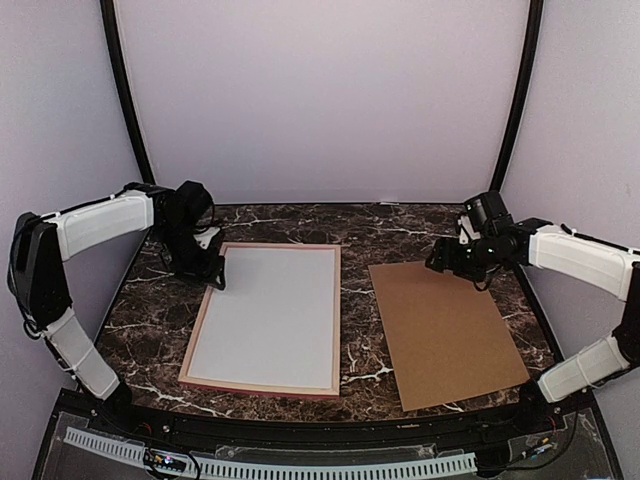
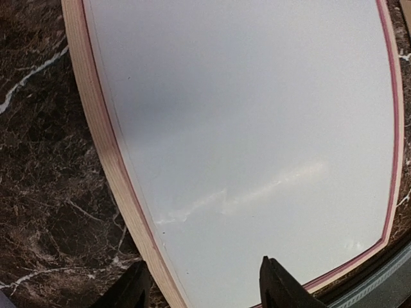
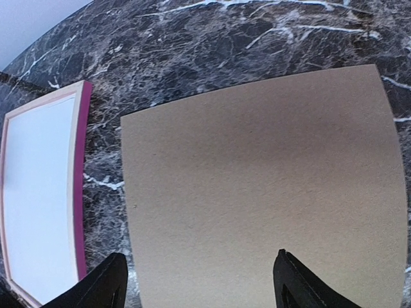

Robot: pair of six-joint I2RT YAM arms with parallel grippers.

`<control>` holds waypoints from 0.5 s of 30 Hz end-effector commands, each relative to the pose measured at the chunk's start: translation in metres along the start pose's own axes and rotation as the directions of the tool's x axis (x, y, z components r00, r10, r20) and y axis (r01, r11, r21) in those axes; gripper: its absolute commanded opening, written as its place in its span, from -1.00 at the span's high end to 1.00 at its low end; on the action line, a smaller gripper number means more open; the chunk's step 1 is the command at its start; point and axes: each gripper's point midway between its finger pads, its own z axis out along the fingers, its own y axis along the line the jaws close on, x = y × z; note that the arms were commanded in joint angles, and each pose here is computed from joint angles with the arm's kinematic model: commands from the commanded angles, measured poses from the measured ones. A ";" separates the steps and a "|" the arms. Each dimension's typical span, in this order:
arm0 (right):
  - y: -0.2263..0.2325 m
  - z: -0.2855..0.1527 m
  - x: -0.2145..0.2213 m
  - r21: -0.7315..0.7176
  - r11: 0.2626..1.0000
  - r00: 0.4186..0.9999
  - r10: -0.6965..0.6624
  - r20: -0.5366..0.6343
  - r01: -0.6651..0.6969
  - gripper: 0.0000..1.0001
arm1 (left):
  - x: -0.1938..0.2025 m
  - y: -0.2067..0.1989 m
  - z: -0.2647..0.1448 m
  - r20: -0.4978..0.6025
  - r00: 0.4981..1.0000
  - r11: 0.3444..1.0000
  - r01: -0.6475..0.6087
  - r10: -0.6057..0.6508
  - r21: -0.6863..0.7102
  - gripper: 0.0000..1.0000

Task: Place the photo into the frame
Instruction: Place the photo on the mat board, then turn over the backboard.

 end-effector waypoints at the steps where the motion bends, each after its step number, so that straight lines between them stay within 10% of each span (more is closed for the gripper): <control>1: -0.040 -0.008 -0.003 0.155 0.988 0.999 -0.030 0.040 0.023 -0.67 | -0.019 -0.051 -0.037 0.157 0.987 0.991 -0.042 0.022 0.125 -0.21; 15: -0.160 -0.001 0.024 0.333 0.930 0.986 0.165 0.007 -0.158 -0.88 | -0.030 -0.247 -0.033 0.320 0.936 0.845 -0.288 0.149 0.450 -0.98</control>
